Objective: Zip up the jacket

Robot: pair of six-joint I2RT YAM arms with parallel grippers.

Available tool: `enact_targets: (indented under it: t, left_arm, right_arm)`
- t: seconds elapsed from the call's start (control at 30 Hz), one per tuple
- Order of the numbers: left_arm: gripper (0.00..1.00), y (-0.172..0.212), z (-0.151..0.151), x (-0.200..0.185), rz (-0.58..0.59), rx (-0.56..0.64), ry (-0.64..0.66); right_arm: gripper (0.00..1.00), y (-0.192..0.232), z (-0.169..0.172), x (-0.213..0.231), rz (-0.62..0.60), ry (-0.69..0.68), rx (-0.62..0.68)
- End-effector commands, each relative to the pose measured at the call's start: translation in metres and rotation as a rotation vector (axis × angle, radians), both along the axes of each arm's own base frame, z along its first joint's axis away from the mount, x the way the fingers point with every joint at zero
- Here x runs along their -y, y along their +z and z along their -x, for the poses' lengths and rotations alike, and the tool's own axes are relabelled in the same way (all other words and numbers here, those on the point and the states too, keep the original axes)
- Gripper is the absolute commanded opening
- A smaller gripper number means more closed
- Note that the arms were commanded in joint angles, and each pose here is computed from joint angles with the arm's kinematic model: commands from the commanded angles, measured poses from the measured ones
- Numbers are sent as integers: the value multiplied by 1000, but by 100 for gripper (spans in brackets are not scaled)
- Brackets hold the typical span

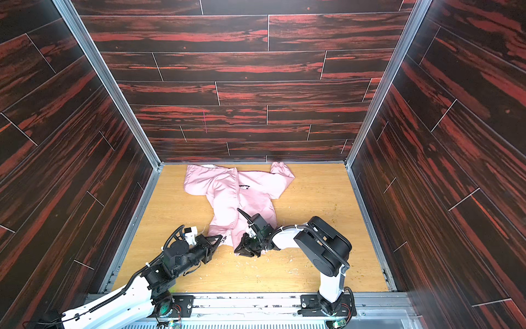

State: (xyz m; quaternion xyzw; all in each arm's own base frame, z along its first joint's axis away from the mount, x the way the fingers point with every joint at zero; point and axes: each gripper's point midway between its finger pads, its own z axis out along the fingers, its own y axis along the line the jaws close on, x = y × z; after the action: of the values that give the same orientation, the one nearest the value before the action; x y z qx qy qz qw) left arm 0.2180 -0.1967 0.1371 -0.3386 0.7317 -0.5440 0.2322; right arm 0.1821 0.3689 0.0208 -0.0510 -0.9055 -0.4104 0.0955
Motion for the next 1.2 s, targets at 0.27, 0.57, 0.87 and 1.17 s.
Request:
enact_targets:
  t: [0.27, 0.57, 0.87, 1.17]
  left_arm:
    - [0, 18, -4, 1, 31, 41, 6]
    - [0, 16, -4, -6, 9, 29, 36]
    - [0, 30, 0, -17, -121, 56, 35]
    - [0, 36, -11, -15, -256, -7, 28]
  right_arm:
    - [17, -14, 4, -4, 22, 14, -41]
    - [0, -7, 0, -6, 9, 22, -16]
    - [0, 29, -32, 20, 112, -10, 126]
    - [0, 78, -82, 69, 351, -111, 316]
